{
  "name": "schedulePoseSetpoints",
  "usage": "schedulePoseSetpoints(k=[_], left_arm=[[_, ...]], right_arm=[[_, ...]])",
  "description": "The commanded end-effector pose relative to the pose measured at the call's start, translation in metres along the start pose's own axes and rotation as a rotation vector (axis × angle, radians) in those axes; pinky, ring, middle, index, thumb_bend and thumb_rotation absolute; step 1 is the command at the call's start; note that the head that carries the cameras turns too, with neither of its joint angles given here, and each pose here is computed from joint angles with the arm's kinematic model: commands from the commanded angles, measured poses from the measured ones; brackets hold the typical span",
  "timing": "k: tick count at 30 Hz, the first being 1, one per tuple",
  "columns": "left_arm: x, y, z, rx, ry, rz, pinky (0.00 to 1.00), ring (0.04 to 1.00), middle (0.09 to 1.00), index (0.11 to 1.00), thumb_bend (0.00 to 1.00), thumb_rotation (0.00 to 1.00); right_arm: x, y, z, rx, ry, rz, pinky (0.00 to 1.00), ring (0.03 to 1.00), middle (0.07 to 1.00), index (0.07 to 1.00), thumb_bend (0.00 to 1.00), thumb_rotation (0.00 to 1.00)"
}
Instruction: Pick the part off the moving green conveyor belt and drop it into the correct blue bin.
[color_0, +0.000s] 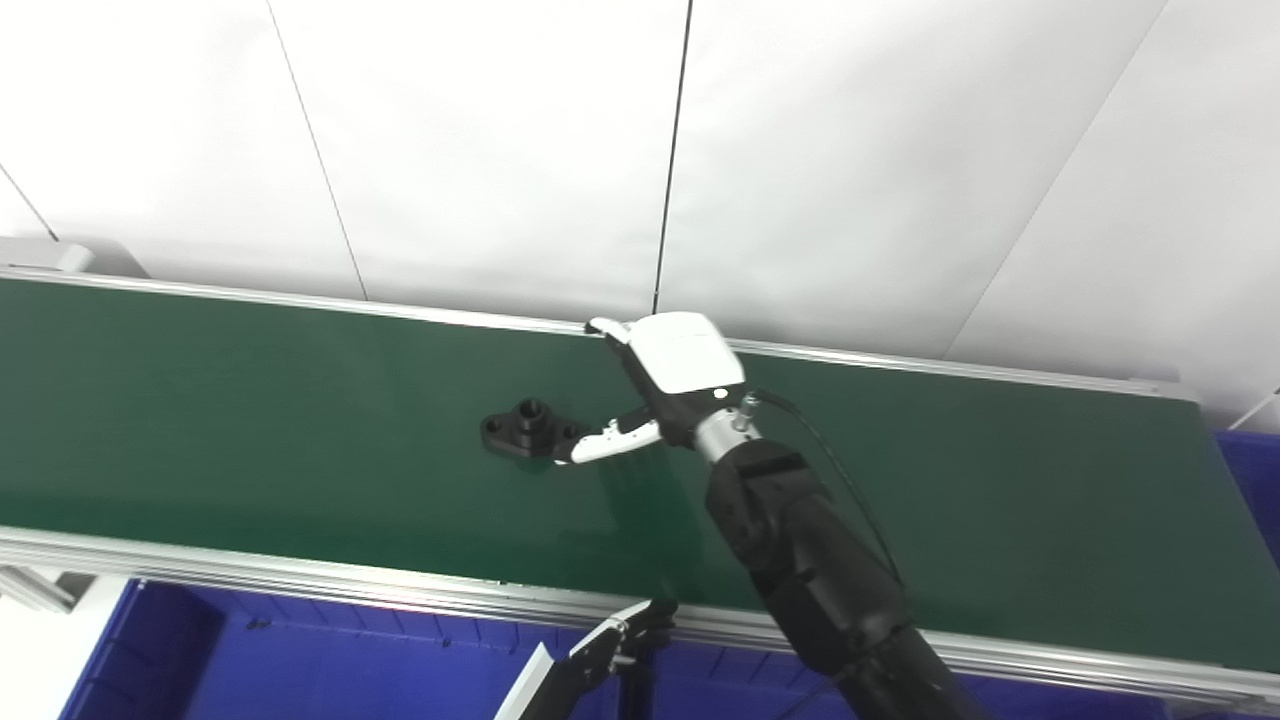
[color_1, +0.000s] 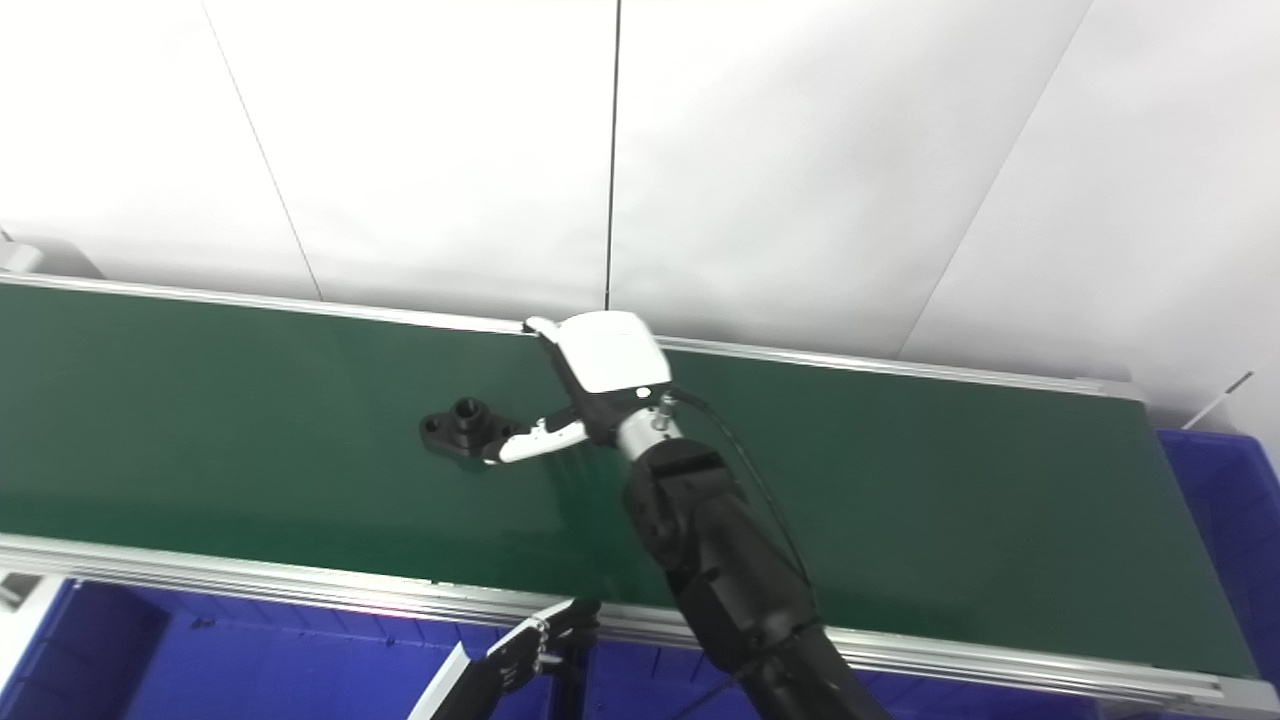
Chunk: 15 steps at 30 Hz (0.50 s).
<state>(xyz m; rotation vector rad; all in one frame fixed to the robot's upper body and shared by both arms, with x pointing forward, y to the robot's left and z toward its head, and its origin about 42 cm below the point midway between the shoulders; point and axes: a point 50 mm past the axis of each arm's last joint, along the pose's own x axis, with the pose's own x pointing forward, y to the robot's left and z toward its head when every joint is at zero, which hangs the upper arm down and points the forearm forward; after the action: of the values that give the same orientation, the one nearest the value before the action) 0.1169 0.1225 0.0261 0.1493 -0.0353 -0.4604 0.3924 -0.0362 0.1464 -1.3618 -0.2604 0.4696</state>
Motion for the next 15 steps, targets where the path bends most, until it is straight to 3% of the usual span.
schedulePoseSetpoints(k=[1,3,9,15], left_arm=[[0.004,-0.001,0.008,-0.002,-0.064,0.02,0.65,0.803,0.849,0.854,0.79,0.69],[0.005,-0.001,0.009,-0.008,-0.066,0.021,0.66,0.807,0.847,0.854,0.8,0.69],[0.005,-0.003,0.011,-0.005,-0.072,0.023,0.66,0.794,0.836,0.845,0.79,0.68],[0.005,-0.006,0.014,-0.005,-0.081,0.02,0.66,0.795,0.841,0.845,0.78,0.67]], right_arm=[[0.012,-0.023,0.01,-0.016,-0.005,-0.081,0.85,0.811,0.83,0.869,0.94,0.74],[0.013,-0.017,0.012,-0.014,0.0,-0.072,0.89,0.82,0.828,0.865,0.94,0.75],[0.014,-0.003,0.013,0.004,0.002,-0.035,0.86,0.824,0.826,0.862,0.93,0.75],[0.012,0.012,0.013,0.001,0.002,-0.017,0.74,0.771,0.801,0.839,0.93,0.73]])
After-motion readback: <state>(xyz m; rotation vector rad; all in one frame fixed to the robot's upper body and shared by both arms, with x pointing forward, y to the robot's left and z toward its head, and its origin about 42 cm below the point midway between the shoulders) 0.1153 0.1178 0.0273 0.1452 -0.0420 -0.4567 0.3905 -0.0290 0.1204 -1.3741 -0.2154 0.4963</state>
